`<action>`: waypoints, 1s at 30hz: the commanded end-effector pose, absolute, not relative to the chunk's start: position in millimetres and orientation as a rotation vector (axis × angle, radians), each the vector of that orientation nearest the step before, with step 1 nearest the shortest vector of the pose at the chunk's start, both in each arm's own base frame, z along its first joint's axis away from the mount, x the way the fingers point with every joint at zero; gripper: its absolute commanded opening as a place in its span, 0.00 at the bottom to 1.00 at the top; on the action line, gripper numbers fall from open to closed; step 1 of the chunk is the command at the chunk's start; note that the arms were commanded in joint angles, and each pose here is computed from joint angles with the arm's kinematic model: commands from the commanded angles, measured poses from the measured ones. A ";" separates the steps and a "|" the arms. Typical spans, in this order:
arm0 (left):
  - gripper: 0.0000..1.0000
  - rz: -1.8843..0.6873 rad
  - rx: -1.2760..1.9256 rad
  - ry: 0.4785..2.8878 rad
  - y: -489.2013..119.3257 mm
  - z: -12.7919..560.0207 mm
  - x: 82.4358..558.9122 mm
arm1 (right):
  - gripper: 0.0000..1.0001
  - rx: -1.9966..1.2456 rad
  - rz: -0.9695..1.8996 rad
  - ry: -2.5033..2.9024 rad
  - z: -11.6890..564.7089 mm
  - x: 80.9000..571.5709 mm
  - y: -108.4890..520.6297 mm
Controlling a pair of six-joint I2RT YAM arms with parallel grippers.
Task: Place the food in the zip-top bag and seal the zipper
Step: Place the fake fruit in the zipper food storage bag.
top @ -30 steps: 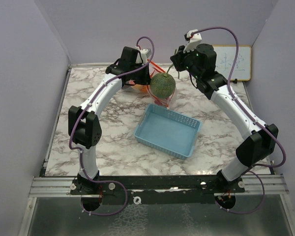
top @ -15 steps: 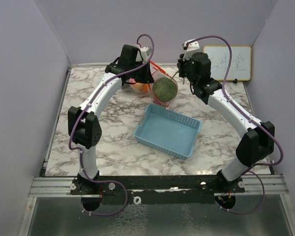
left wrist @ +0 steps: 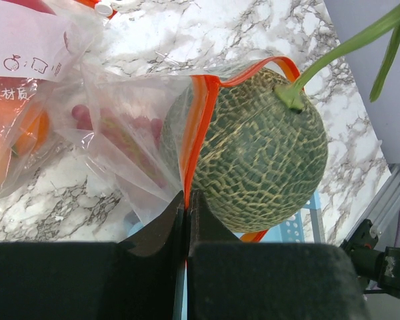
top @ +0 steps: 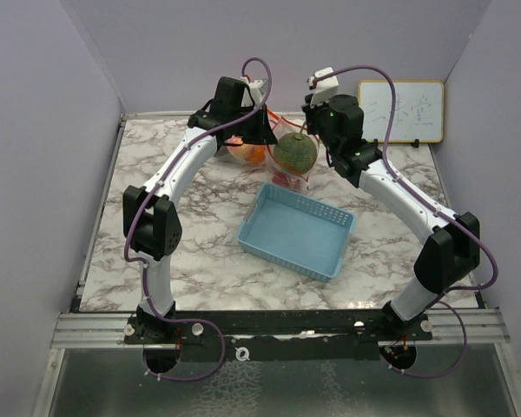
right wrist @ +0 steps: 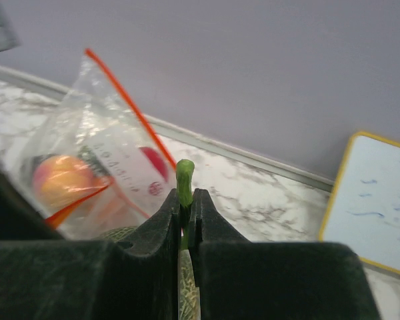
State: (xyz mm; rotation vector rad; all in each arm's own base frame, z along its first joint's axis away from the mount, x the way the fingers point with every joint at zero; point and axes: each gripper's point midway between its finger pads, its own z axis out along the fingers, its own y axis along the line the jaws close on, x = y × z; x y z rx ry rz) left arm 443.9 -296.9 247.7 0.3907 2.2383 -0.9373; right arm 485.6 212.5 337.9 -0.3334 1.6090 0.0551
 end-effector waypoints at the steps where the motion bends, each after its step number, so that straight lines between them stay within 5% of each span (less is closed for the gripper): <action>1: 0.00 -1.013 0.389 2.171 -309.7 265.4 454.8 | 0.02 -0.470 0.384 1.559 347.2 445.1 278.8; 20: 0.00 -1.000 0.384 2.122 -306.4 288.9 452.9 | 0.02 -0.457 0.475 1.857 233.5 454.2 306.8; 30: 0.00 -0.976 0.365 2.062 -297.4 316.7 451.9 | 0.02 -0.339 0.281 1.954 206.1 461.5 273.4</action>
